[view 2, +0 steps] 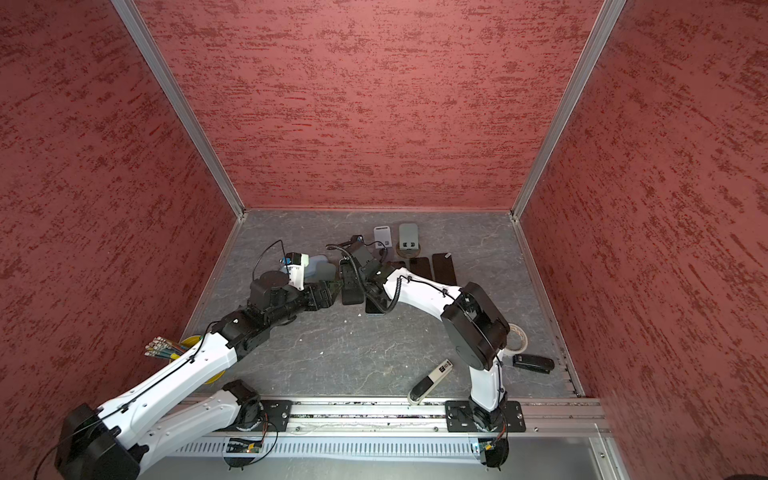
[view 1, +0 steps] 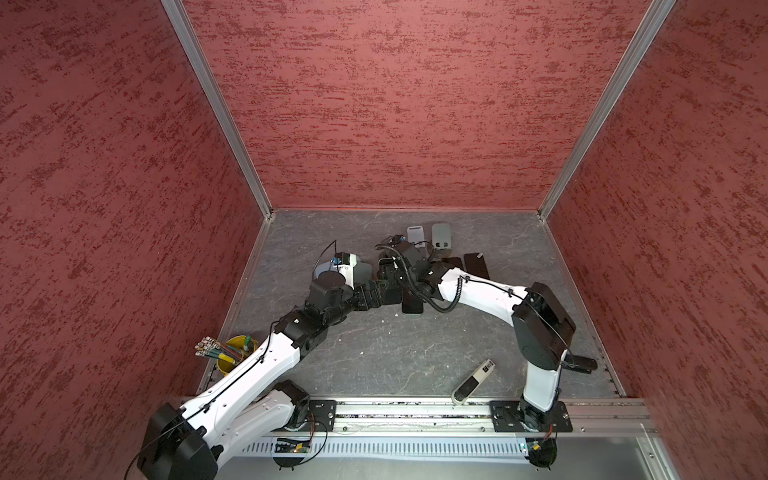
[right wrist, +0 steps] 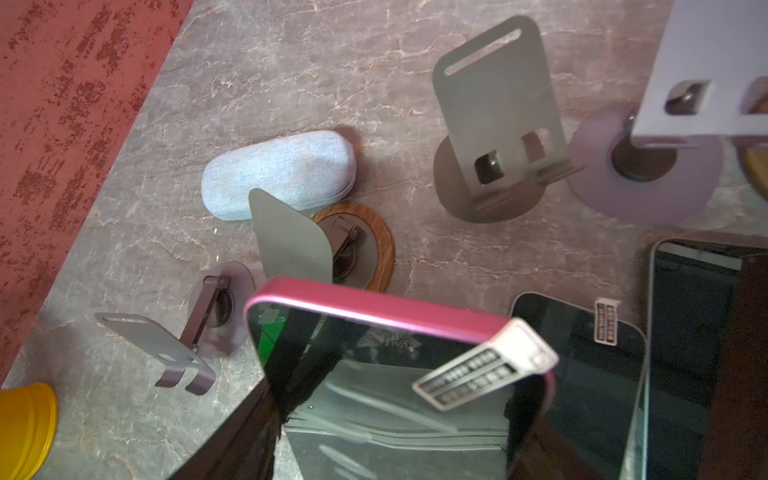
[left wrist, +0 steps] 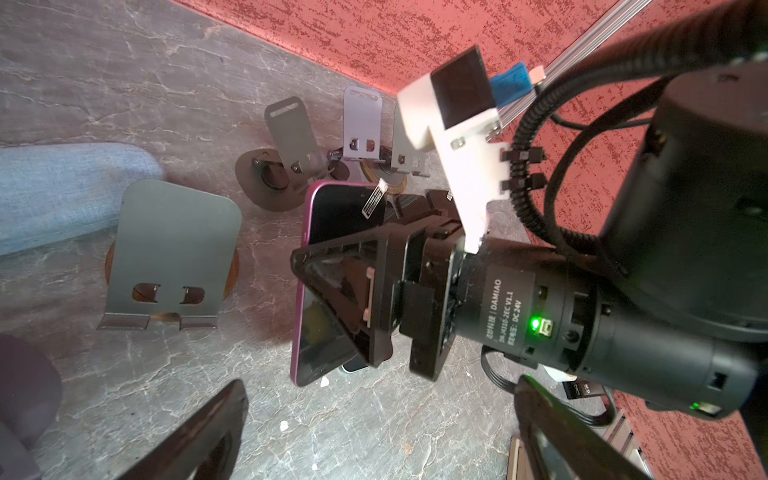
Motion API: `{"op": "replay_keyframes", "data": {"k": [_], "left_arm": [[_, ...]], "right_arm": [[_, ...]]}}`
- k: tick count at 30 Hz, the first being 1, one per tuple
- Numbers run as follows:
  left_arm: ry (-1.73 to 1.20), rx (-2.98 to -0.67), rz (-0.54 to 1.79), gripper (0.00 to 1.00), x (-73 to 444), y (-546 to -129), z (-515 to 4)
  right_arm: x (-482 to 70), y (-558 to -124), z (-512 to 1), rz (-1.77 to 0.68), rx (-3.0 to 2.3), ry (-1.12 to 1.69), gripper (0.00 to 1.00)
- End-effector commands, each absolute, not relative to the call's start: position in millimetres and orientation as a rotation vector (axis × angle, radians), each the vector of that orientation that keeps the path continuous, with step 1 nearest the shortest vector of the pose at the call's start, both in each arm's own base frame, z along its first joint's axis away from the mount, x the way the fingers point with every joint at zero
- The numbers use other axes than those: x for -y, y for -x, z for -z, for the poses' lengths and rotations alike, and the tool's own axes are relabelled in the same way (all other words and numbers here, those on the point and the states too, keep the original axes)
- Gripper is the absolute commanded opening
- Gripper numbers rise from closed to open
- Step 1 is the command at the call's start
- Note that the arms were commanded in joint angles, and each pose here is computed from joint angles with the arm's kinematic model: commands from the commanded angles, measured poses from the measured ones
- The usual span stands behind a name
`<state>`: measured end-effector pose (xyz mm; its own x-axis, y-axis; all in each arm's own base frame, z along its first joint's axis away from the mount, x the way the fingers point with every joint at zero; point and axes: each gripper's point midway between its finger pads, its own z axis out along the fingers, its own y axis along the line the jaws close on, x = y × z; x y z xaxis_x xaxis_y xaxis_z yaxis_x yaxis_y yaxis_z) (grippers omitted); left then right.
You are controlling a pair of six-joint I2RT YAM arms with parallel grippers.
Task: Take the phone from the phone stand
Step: 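Carry the pink-framed phone with the right gripper toward the row of black phones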
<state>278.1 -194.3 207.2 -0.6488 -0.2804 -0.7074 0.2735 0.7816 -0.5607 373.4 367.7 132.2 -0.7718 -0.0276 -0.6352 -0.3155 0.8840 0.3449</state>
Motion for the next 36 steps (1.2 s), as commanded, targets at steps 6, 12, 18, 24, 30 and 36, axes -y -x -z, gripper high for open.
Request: {"op": "replay_keyframes", "data": {"k": [6,12,18,24,30,36], "left_arm": [[-0.015,-2.083,0.823,1.0,199,-284,-216],[-0.016,-2.086,0.822,1.0,199,-284,-214],[-0.015,-2.087,0.816,1.0,198,-284,-213],[-0.016,-2.084,0.808,1.0,198,-286,-212],[-0.023,-2.081,0.802,1.0,197,-285,-213],[-0.029,-2.083,0.802,1.0,197,-284,-213]], "right_arm": [[-369,-368,-133,-0.634,-2.409,0.241,0.53],[-367,-369,-133,-0.607,-2.416,0.26,0.53],[-374,-368,-121,-0.624,-2.454,0.262,0.53],[-381,-367,-109,-0.651,-2.483,0.258,0.53],[-382,-367,-99,-0.653,-2.504,0.244,0.54],[-385,-368,-94,-0.664,-2.516,0.234,0.54]]}}
